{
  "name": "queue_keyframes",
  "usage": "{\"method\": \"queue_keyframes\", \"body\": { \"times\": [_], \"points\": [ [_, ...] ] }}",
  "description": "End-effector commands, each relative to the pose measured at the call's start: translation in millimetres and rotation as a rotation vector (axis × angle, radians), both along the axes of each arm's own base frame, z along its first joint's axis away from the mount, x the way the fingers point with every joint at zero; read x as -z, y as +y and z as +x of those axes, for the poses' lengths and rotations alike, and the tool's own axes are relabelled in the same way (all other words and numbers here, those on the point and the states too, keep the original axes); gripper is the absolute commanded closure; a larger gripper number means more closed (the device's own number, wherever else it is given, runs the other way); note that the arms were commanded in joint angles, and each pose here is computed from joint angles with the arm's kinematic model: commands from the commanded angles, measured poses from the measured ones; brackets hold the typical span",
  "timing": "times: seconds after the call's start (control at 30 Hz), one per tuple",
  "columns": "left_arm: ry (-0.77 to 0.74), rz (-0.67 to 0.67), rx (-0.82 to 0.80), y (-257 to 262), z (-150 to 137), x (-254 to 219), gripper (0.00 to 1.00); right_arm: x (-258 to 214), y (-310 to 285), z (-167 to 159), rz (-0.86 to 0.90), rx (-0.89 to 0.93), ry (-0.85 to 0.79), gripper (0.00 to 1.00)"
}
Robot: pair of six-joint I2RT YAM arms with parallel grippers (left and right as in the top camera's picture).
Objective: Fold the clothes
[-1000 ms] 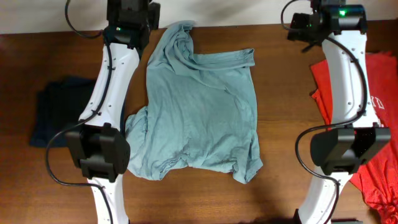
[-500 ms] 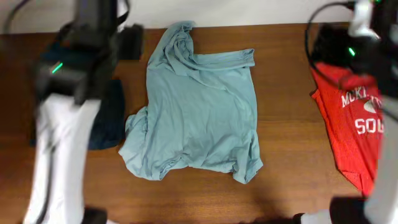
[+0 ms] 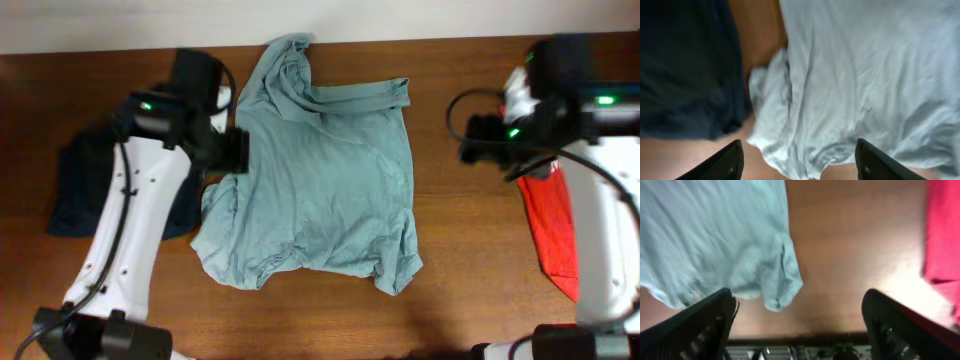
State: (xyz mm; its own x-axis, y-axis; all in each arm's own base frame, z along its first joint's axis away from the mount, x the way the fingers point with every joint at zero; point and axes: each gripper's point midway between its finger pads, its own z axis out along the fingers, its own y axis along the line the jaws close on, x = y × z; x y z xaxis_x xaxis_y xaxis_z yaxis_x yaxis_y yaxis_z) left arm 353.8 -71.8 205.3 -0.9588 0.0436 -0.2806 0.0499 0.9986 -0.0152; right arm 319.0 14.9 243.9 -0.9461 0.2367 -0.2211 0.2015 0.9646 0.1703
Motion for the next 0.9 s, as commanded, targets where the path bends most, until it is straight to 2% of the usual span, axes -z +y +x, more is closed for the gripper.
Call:
{"method": "queue_keyframes", "body": {
  "times": [0.0,0.2,0.4,0.57,0.7,0.87],
  "points": [
    [0.094,-0.022,-0.101,4,-18,42,0.28,66,22,-28,0.057,-0.054,0.185,0.18],
    [0.189,-0.109,-0.143,-1,-37,107,0.28,142,40,-50,0.052,-0.117,0.27,0.18],
    [0.208,-0.102,-0.173,10,-47,139,0.28,189,50,-60,0.088,-0.107,0.269,0.19],
    [0.227,-0.099,-0.194,17,-56,156,0.28,215,54,-86,0.128,-0.082,0.333,0.29],
    [0.226,-0.099,-0.194,18,-58,162,0.28,227,54,-97,0.137,-0.033,0.361,0.45],
    [0.219,-0.101,-0.193,17,-56,162,0.29,236,65,-99,0.207,-0.043,0.34,0.5]
  ]
}}
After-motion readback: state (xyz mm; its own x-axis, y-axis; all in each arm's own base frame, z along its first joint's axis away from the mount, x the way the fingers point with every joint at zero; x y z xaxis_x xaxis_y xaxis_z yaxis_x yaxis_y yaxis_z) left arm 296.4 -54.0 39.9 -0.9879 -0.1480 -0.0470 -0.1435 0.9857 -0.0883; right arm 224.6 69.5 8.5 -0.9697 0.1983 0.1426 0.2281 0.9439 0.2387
